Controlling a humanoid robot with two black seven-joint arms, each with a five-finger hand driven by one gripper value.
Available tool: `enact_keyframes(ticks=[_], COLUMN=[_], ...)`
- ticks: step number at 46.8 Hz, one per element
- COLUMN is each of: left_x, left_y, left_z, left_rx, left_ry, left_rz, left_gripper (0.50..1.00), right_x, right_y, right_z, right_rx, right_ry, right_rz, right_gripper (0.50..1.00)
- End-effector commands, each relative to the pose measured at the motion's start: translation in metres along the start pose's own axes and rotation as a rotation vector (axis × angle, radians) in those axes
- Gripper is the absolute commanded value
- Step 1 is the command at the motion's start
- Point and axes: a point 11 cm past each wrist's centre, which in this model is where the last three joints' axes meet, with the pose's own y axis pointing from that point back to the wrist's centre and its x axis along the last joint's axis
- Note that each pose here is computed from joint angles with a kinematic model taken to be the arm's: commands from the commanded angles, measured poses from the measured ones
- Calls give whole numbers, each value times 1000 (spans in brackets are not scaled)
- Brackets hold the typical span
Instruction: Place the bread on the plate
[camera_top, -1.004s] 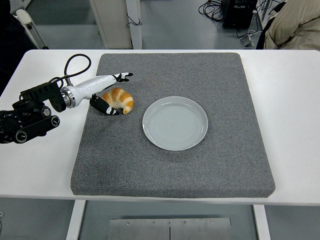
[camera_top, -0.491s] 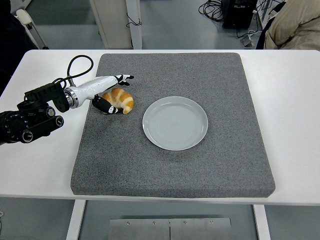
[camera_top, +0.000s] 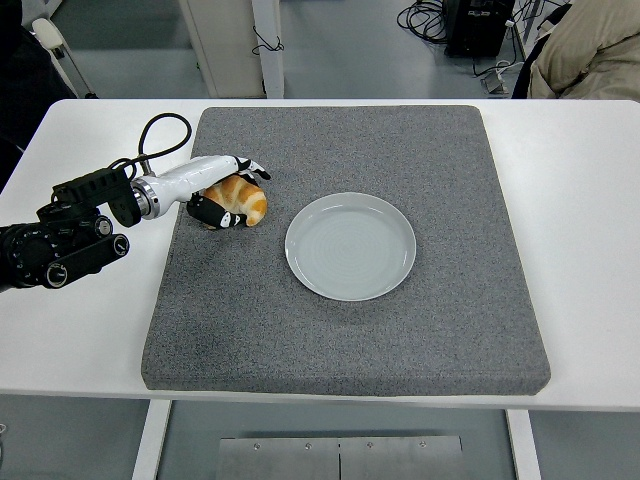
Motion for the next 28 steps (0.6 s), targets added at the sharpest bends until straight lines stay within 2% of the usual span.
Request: enact_keyframes(ticks=[1, 12, 28], left_x=[5, 29, 112], left_y=[-1, -2, 8], left_z=[2, 12, 26], left_rx=[-10, -64, -77], left_ry=[2, -21, -126], left_rz=[9, 44, 128], left_gripper=[652, 619, 613], right_x=[0, 0, 0], right_y=[0, 0, 0], right_z=[0, 0, 0], right_rx=[0, 0, 0], right_ry=[0, 0, 0], right_rz=[0, 0, 0], right_gripper=[1000, 1000, 1000])
